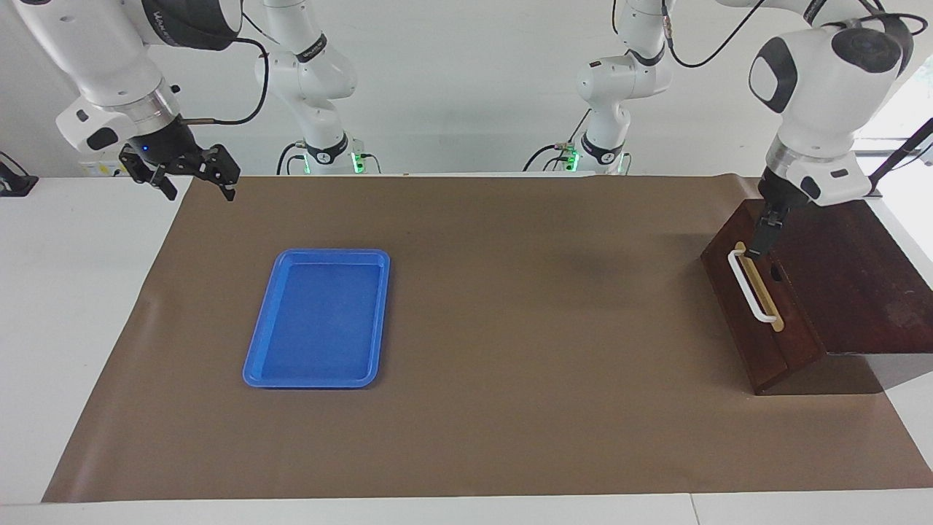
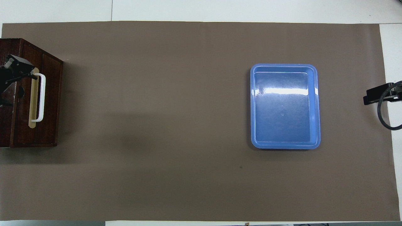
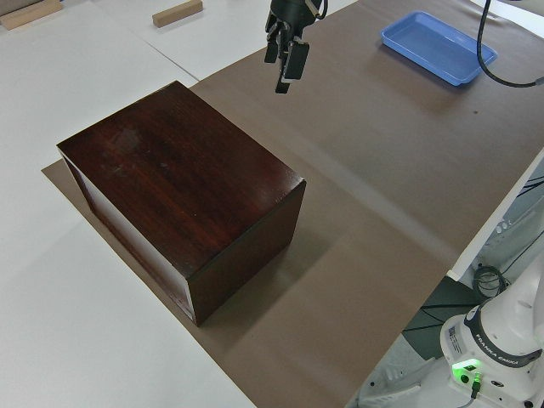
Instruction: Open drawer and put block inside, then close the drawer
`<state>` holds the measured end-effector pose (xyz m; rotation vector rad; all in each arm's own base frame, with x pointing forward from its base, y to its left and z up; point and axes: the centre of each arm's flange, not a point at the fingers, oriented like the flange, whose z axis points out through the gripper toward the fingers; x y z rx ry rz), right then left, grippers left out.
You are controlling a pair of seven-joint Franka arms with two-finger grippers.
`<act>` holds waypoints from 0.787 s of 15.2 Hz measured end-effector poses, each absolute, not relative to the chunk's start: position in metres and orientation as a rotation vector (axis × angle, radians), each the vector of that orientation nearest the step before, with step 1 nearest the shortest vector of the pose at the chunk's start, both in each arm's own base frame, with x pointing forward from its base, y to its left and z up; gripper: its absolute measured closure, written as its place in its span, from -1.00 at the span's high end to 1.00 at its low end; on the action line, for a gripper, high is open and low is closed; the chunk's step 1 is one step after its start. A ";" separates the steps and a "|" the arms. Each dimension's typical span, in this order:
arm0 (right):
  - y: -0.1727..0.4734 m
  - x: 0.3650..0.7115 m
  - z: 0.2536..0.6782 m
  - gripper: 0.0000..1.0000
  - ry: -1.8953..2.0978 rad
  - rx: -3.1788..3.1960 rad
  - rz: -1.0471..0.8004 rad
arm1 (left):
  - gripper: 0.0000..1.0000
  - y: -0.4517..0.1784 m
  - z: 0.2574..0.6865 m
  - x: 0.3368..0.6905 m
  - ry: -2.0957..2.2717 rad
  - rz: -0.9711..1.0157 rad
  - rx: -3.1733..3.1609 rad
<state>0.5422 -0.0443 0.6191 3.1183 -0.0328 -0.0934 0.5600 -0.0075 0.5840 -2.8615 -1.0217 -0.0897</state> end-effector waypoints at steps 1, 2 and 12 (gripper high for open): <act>-0.044 0.542 0.619 1.00 -0.031 3.118 -0.093 | 1.00 -0.014 0.587 0.552 -0.861 -0.027 -2.913; -0.043 0.542 0.619 1.00 -0.029 3.118 -0.093 | 1.00 -0.024 0.587 0.547 -0.712 0.019 -2.959; -0.038 0.543 0.621 1.00 -0.016 3.118 -0.087 | 1.00 -0.058 0.566 0.546 -0.186 0.216 -3.091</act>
